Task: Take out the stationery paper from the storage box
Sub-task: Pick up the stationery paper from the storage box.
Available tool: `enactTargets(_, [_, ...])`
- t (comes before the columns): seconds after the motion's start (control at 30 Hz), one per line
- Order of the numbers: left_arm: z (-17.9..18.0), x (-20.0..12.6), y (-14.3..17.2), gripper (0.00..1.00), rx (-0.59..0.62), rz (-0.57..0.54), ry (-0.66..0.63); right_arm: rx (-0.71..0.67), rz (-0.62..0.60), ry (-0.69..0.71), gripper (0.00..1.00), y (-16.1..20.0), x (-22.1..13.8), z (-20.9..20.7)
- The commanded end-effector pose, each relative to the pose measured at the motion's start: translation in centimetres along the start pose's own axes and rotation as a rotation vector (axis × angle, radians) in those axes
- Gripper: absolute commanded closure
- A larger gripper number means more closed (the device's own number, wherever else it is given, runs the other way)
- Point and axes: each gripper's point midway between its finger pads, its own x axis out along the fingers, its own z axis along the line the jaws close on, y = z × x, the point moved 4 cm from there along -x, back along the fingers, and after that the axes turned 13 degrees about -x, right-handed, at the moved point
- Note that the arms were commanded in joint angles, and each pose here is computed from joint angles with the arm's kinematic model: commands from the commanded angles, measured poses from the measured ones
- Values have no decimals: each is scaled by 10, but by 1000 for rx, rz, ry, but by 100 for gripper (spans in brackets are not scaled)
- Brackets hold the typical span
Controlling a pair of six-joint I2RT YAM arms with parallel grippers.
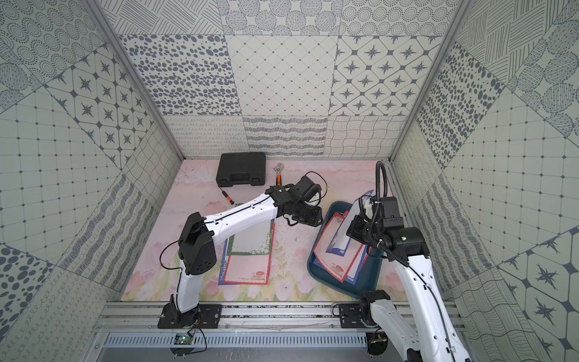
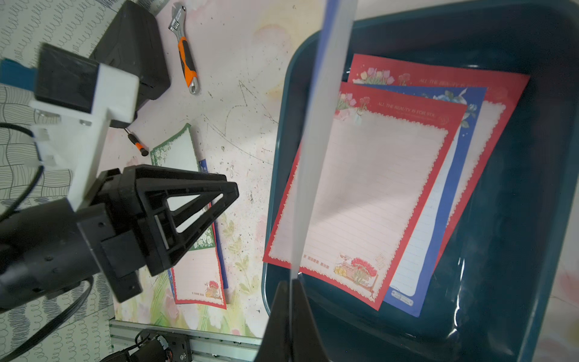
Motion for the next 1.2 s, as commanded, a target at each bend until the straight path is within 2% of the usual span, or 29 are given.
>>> enactTargets(0.0, [4, -16, -15, 66, 52, -88, -2, -77, -14, 16, 100, -9, -8, 4])
enactTargets(0.2, [9, -27, -21, 66, 63, -121, 16, -129, -33, -80, 100, -20, -10, 28])
enactTargets(0.37, [18, -52, -36, 67, 71, -193, 50, -323, -64, -132, 100, -35, -22, 66])
enactTargets(0.47, [28, -77, -47, 67, 80, -277, 53, -442, -113, -172, 100, -43, -34, 91])
enactTargets(0.6, [32, -120, -52, 66, 164, -405, 48, -562, -206, -287, 100, -49, -51, 119])
enactTargets(0.9, [29, -214, -30, 64, 366, -712, 99, -800, -457, -645, 100, -48, -107, 167])
enactTargets(1.0, [29, -237, -19, 58, 408, -786, 130, -864, -539, -739, 100, -46, -126, 177])
enactTargets(1.17, [24, -270, 2, 45, 481, -862, 205, -955, -602, -860, 100, -39, -143, 187])
